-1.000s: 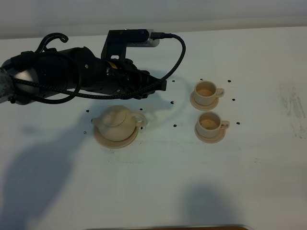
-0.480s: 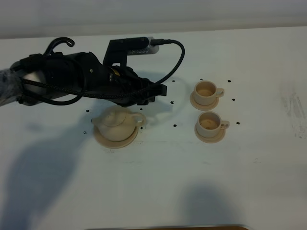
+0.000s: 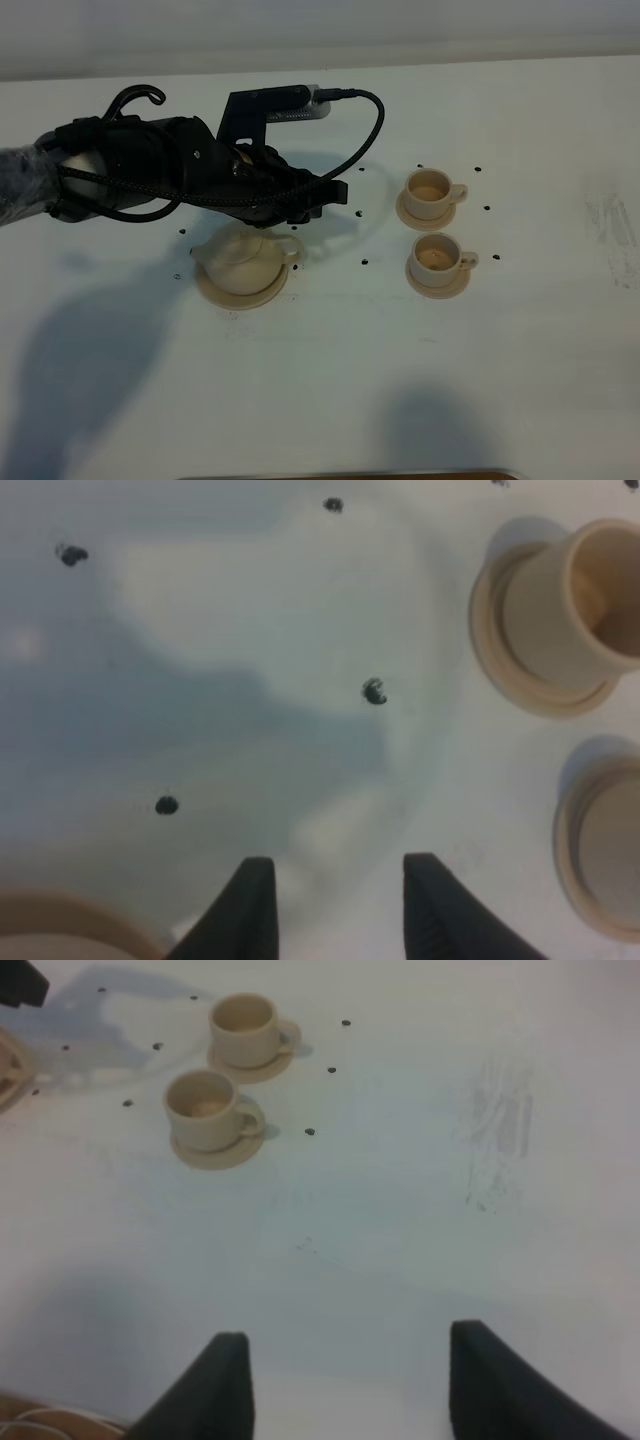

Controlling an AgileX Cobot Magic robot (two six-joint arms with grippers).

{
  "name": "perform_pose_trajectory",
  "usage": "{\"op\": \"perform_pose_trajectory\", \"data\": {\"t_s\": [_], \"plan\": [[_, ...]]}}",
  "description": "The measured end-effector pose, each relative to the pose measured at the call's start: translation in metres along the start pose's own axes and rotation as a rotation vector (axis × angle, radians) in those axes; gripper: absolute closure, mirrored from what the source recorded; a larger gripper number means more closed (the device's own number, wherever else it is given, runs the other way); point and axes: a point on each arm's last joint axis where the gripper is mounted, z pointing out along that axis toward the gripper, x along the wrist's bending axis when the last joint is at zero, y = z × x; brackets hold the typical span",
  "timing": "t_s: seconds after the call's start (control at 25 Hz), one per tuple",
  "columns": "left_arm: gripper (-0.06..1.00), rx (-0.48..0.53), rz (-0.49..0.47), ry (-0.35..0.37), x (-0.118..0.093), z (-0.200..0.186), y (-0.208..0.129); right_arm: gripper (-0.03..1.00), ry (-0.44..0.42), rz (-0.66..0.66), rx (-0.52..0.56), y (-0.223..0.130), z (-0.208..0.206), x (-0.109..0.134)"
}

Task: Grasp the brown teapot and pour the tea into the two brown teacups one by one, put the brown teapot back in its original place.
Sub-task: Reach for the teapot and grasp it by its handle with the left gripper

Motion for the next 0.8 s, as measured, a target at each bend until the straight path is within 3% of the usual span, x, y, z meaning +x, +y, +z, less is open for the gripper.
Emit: {"op": "perform_pose_trajectory", "data": {"t_s": [0.8], "plan": [[0.65,0.083,-0.008,0.004,0.0018,0.0050,-0.0092,0.51,0.000,0.000,0.000,0.0000,0.0000,0.0000]]}}
